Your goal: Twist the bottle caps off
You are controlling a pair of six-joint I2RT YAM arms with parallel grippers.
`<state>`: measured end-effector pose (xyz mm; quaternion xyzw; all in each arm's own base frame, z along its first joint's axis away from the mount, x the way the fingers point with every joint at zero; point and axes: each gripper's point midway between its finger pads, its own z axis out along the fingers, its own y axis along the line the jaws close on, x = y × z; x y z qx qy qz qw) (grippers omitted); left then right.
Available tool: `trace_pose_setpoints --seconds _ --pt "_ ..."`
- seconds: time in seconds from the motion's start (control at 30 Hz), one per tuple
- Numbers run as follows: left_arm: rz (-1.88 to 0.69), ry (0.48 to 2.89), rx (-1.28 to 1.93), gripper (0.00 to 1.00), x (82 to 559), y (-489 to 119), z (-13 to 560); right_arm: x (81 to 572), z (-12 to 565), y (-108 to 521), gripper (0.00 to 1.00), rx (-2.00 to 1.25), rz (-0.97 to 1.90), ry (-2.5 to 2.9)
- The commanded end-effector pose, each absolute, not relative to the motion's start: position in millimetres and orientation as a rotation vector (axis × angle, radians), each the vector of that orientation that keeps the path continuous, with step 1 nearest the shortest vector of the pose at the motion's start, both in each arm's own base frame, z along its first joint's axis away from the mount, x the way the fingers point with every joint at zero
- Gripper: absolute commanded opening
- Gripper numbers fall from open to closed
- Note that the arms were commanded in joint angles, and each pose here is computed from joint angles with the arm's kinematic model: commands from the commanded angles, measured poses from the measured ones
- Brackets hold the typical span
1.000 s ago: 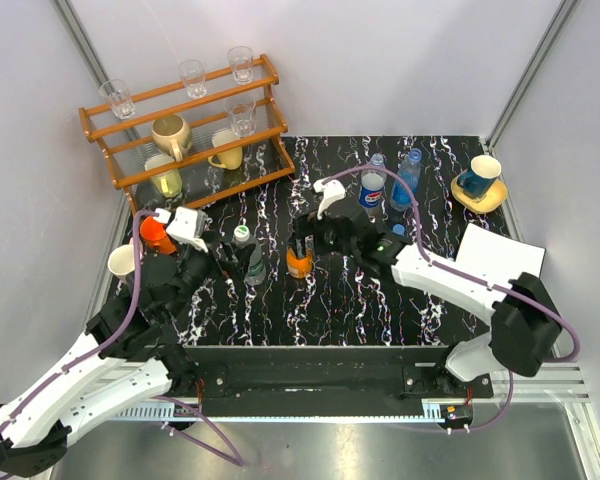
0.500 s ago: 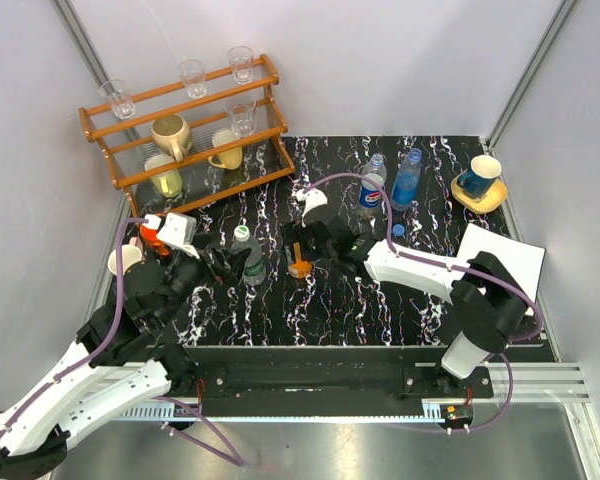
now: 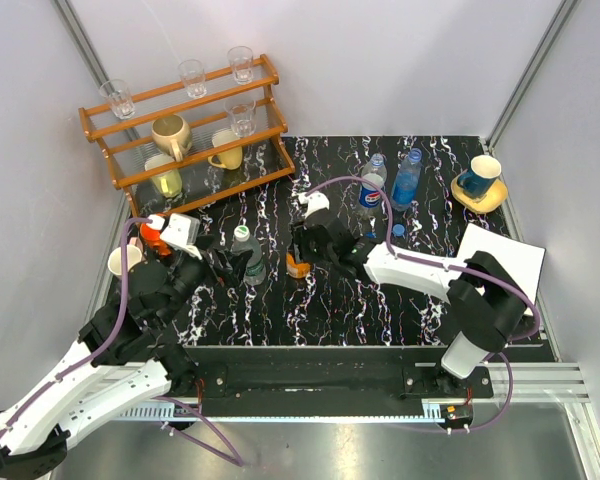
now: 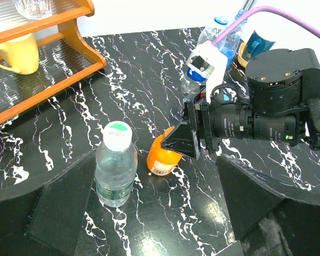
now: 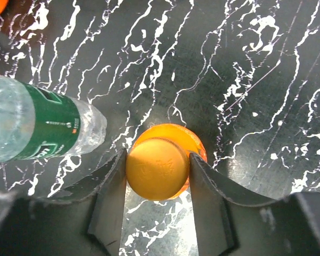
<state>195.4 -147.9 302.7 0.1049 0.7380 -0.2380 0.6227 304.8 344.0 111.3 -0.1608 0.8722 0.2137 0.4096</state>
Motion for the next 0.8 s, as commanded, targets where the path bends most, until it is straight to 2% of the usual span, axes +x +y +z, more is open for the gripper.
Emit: trace_pose_setpoints --seconds 0.0,0.1,0.27,0.33,0.43,0.57,0.67,0.77 --pt "-0.569 1.682 0.248 0.99 196 -154 305 303 113 344 0.45 -0.388 0.552 2.172" --pt "-0.573 1.684 0.249 0.99 197 -156 308 302 119 336 0.33 -0.361 0.539 2.159" --pt "-0.581 1.632 0.245 0.99 199 -156 327 296 193 300 0.22 -0.265 0.504 2.035" --pt "-0.580 1.595 0.240 0.99 200 -155 338 289 239 282 0.18 -0.213 0.531 1.951" --pt "-0.550 1.497 0.226 0.99 207 -152 360 275 291 260 0.00 -0.134 0.584 1.881" --pt "-0.583 1.425 0.224 0.99 211 -159 399 253 334 249 0.00 -0.111 0.677 1.871" --pt "-0.682 1.481 0.355 0.99 215 -193 405 233 358 253 0.00 -0.125 0.831 1.836" --pt "-0.953 1.352 0.584 0.99 188 -234 436 211 381 256 0.00 -0.161 0.970 1.788"
